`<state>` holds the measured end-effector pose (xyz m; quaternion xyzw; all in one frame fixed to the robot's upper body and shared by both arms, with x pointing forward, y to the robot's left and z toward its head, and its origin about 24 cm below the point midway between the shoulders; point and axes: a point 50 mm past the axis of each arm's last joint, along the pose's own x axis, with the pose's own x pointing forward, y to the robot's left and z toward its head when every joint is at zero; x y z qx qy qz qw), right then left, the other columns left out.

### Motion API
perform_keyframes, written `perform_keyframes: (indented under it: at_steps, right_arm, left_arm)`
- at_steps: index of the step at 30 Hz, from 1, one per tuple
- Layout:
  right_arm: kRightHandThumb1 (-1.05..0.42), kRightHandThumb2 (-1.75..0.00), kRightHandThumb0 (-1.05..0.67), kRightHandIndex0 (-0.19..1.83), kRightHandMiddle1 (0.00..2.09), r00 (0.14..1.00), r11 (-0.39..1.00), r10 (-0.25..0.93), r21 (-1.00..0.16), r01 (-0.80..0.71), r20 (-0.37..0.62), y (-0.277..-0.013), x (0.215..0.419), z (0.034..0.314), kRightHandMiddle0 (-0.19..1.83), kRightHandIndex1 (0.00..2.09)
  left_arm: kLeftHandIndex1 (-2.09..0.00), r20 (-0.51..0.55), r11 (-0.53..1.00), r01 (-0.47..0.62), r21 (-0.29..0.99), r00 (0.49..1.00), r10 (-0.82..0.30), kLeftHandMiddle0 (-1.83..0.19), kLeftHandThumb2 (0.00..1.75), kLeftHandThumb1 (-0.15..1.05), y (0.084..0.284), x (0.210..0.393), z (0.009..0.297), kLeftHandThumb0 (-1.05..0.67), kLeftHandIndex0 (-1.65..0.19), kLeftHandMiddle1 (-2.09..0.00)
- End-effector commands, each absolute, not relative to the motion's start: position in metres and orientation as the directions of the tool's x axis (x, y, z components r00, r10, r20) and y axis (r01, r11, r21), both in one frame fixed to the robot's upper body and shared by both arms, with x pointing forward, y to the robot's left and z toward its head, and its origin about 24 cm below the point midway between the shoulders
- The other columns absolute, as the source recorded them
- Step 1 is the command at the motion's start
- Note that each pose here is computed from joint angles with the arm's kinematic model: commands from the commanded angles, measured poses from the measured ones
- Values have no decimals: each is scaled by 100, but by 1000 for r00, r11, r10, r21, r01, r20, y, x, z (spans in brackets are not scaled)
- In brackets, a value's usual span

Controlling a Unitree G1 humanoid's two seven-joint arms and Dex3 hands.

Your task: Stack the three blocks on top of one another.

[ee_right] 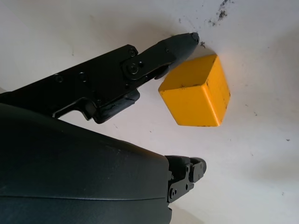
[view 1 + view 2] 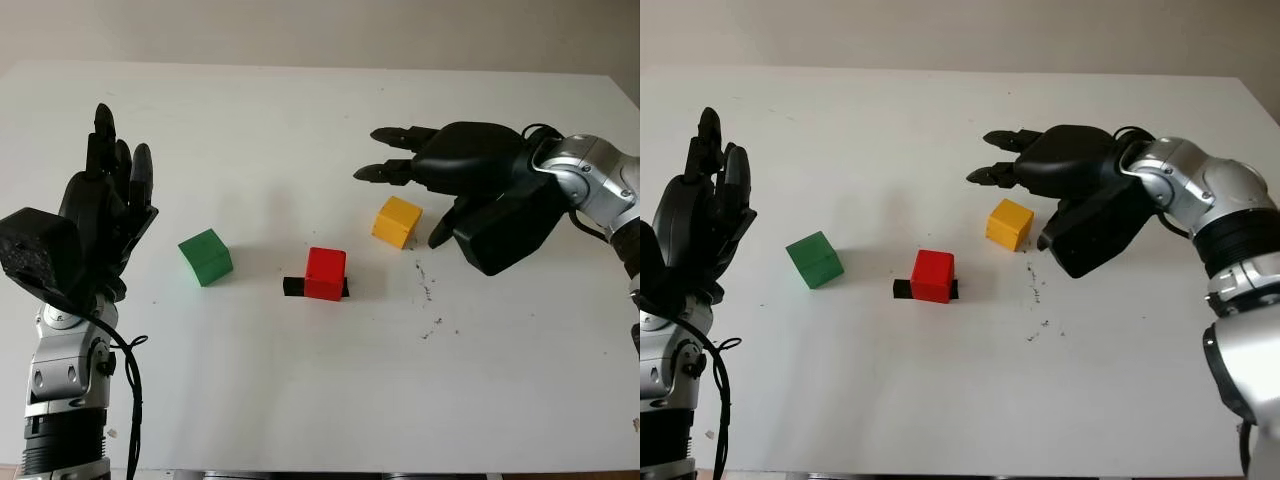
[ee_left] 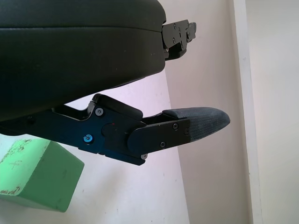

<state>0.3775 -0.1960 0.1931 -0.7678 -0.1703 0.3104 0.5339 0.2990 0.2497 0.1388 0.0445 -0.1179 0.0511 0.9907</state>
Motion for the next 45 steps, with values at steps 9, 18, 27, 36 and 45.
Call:
perform_keyframes:
  at_steps: [9, 18, 27, 36, 45]
  right_arm:
    - [-90, -7, -40, 8, 17, 760, -358, 610, -933, 11, -225, -196, 382, 174, 41, 9]
    - [-95, -7, -40, 12, 27, 754, -343, 633, -937, 70, -175, -193, 384, 170, 62, 8]
    - [-100, -5, -41, 19, 113, 746, -322, 649, -943, 91, -150, -194, 384, 173, 44, 6]
    - [-96, -5, -38, 23, 121, 761, -246, 639, -967, 65, -111, -194, 386, 188, 41, 6]
    - [-92, -5, -36, 28, 101, 740, -227, 667, -970, 89, -88, -186, 386, 208, 55, 7]
  left_arm:
    - [0, 254, 990, -113, 86, 963, 88, 19, 59, 105, 250, 300, 143, -66, 19, 0]
    - [0, 251, 989, -121, 80, 963, 98, 19, 58, 105, 251, 298, 143, -67, 19, 0]
    - [0, 253, 988, -130, 84, 962, 105, 19, 57, 105, 250, 298, 142, -66, 19, 0]
    - [0, 247, 987, -142, 80, 962, 118, 19, 57, 105, 249, 298, 142, -63, 19, 0]
    - [0, 252, 987, -142, 80, 960, 117, 19, 56, 105, 248, 299, 142, -63, 19, 0]
